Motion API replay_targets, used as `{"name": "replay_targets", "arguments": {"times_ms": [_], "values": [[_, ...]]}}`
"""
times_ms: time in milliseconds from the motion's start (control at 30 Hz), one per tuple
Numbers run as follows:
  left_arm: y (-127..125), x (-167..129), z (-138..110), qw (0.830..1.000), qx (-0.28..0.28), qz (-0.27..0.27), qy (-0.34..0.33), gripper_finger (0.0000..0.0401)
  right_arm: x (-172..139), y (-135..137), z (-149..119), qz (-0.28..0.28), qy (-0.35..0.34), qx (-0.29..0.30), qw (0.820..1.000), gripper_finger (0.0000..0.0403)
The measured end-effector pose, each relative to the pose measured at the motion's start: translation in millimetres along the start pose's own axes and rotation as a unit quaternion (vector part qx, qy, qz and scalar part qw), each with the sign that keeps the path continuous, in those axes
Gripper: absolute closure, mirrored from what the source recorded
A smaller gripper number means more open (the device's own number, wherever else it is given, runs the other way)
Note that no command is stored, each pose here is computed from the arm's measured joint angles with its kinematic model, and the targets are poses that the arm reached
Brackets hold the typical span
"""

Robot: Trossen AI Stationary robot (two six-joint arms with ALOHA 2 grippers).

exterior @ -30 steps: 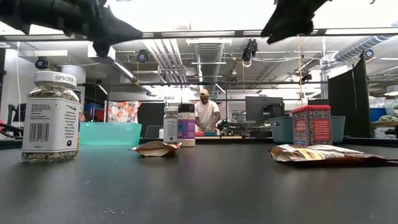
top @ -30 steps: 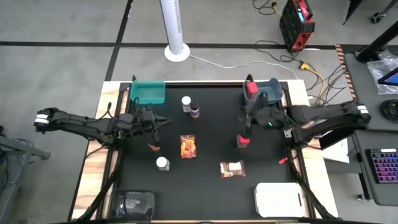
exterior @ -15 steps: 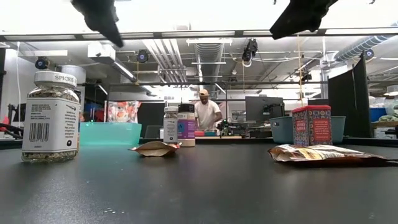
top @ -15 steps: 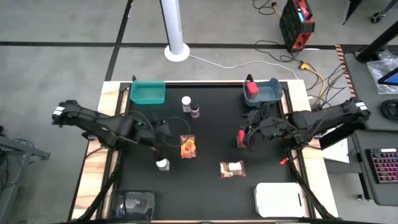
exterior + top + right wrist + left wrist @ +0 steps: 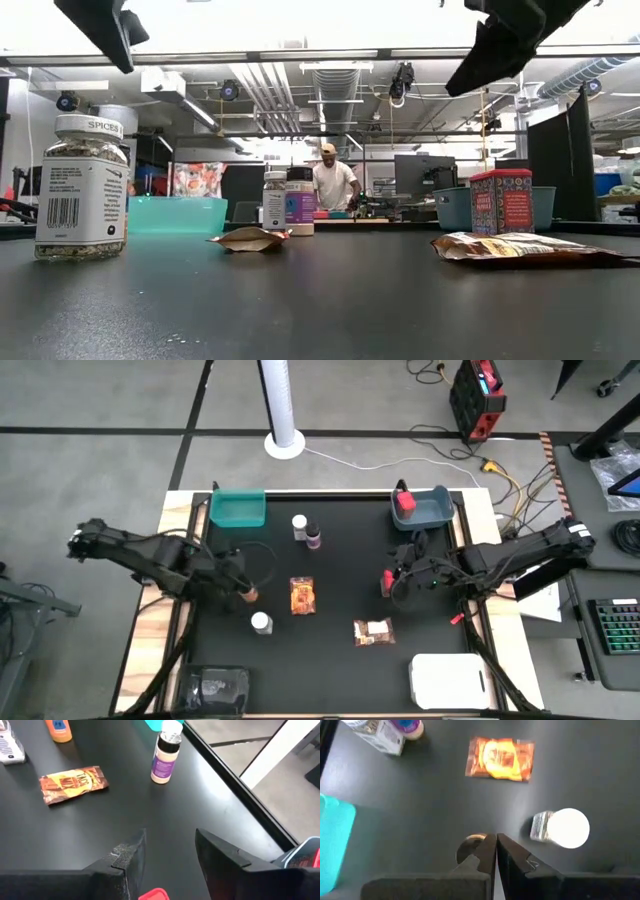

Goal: Sort spices by type
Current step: Put the bottom black seasoning bottle into the black bin

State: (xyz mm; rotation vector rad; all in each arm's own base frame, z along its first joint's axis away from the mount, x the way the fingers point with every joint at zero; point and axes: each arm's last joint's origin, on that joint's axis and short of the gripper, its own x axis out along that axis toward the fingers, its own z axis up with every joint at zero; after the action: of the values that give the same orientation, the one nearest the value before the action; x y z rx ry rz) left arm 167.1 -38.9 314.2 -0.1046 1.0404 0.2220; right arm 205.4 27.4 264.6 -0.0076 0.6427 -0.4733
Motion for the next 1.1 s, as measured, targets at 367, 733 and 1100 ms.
{"name": "replay_targets", "arguments": {"times_ms": [367,733,1100], "values": [[6.7,23.0,-33.0,0.997,-0.068,-0.033,0.010,0.0334,0.5,0.8,1.8,0.002,-0.012,0.008,1.000,0.0235],[2.3,46.6,-29.6,0.998,-0.009,0.048,0.026,0.0124,0.6,1.2,2.6,0.004,-0.016,0.019,1.000,0.0232],[1.2,51.9,-32.5,0.997,0.014,0.050,0.063,0.0095,0.6,1.2,2.5,0.004,-0.016,0.024,1.000,0.0242]]}}
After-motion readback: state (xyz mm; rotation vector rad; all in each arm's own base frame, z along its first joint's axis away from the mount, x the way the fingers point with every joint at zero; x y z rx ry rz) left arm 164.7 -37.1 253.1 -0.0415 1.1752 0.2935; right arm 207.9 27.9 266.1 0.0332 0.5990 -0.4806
